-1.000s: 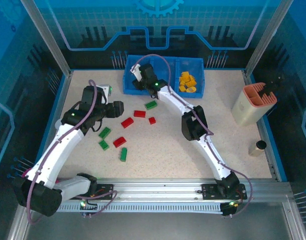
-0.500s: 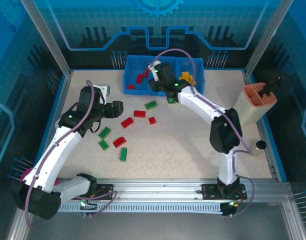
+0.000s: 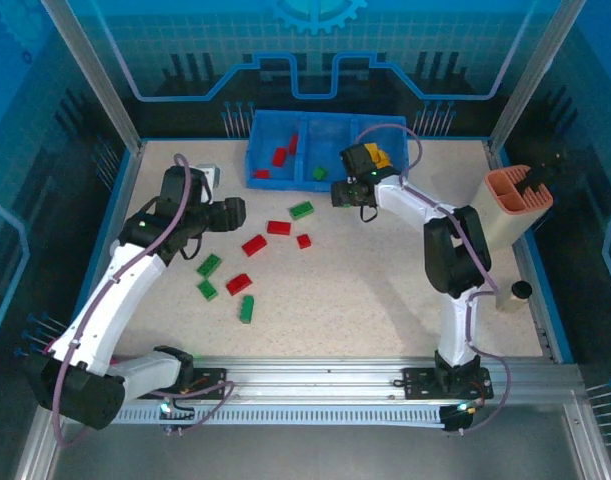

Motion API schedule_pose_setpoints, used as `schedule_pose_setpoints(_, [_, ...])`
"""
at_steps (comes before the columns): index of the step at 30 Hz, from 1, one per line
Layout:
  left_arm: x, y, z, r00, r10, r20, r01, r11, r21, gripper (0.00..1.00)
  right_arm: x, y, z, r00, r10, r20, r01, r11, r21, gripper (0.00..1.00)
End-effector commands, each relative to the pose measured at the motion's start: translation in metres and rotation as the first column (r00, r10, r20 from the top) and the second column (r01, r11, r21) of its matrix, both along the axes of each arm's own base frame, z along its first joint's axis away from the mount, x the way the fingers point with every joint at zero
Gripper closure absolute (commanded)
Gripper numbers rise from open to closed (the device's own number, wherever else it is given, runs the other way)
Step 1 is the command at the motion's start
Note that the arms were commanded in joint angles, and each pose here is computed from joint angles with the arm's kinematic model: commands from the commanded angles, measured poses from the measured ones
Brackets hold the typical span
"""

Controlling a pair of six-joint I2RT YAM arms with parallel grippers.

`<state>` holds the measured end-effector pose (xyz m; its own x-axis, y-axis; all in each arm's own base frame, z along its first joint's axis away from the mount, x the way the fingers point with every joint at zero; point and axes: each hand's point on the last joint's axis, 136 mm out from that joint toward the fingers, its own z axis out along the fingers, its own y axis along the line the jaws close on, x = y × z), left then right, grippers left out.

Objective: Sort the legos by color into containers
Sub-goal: Pick up the lego from the top-center of the table.

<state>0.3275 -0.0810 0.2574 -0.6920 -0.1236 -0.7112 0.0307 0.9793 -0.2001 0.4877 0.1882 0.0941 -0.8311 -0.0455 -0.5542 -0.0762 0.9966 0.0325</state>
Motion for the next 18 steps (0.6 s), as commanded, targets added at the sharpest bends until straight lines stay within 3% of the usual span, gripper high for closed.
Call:
schedule_pose_setpoints(1, [0.001,0.003,0.005,1.0,0.018,-0.004,-0.018,1.0,-0.01,0.21,0.008,0.005,-0.013,0.999,-0.014,-0.031,0.015,1.0,0.026,0.21])
schedule_pose_setpoints(7, [0.001,0.004,0.005,1.0,0.016,-0.002,-0.016,1.0,-0.002,0.21,0.018,0.004,-0.034,0.998,-0.039,-0.059,0.039,0.999,-0.001,0.2])
schedule_pose_setpoints(18, [0.005,0.002,0.003,1.0,0.01,0.0,-0.01,1.0,0.001,0.21,0.037,0.009,-0.057,0.993,-0.062,-0.097,0.062,0.998,-0.004,0.31])
